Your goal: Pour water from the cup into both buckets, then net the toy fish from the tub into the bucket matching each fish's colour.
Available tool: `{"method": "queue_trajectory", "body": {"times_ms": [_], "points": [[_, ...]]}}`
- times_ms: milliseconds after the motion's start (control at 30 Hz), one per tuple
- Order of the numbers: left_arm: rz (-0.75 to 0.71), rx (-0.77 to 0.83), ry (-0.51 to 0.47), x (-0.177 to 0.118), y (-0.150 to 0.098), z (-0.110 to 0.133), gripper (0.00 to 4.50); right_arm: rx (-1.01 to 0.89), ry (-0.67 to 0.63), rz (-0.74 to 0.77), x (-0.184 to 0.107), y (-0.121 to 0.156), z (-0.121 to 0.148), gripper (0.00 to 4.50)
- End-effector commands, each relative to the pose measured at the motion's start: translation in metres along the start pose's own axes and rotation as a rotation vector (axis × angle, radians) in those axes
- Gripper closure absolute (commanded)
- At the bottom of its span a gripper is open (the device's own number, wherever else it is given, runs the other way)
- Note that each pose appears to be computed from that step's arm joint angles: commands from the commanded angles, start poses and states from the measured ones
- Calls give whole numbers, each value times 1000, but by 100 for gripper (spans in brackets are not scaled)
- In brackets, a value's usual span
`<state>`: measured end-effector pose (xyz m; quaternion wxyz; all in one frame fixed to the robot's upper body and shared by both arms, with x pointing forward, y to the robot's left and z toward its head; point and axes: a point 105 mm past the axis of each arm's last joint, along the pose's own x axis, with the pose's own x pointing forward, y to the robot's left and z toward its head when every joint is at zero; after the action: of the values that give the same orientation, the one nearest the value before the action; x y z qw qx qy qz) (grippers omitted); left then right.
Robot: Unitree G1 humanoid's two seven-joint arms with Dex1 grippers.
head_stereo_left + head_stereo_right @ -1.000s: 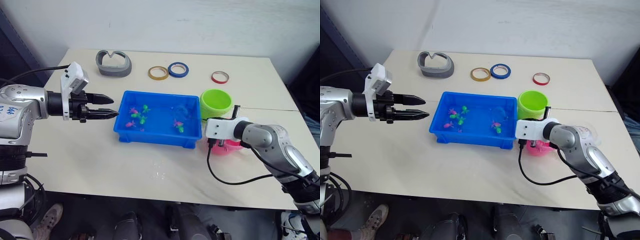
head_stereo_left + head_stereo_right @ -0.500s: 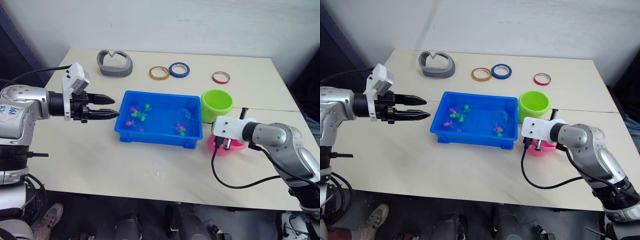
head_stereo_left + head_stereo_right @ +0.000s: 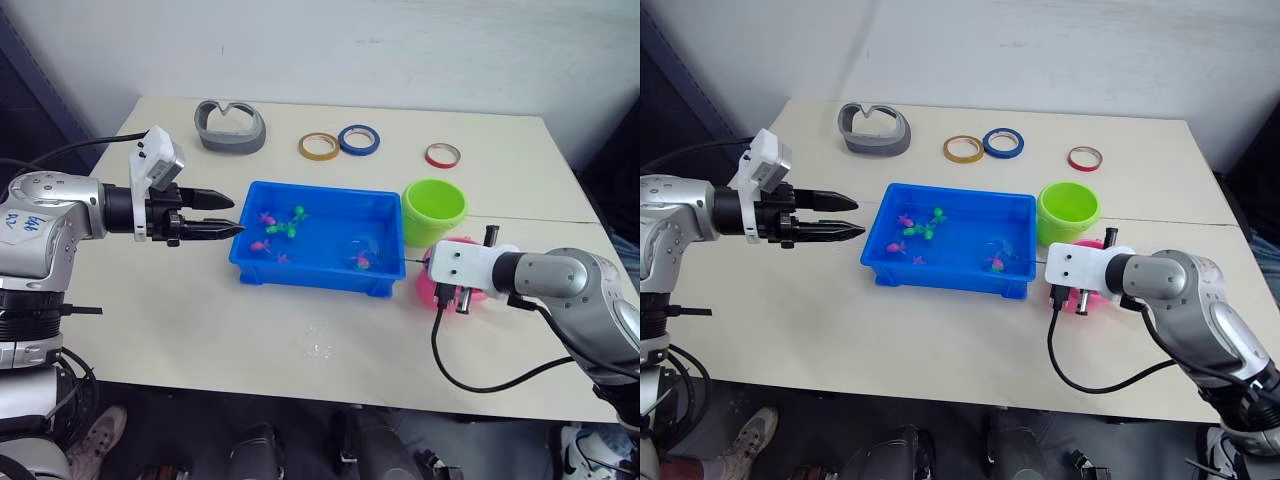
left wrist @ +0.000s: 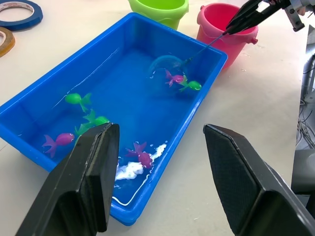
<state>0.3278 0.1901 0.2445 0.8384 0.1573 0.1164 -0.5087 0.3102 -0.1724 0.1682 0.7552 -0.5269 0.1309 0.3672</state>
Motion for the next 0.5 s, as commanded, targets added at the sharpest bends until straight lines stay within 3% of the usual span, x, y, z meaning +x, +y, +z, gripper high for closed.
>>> {"method": "queue_trajectory", "body": {"times_ms": [33, 200, 500], "points": [[11, 29, -22, -6, 0, 8, 148, 117, 7, -11, -8, -4, -3, 450], [13, 28, -25, -5, 0, 8, 148, 340, -51, -39, -6, -11, 2, 450], [18, 28, -23, -7, 0, 7, 148, 579, -62, -62, -3, -18, -1, 450]]}}
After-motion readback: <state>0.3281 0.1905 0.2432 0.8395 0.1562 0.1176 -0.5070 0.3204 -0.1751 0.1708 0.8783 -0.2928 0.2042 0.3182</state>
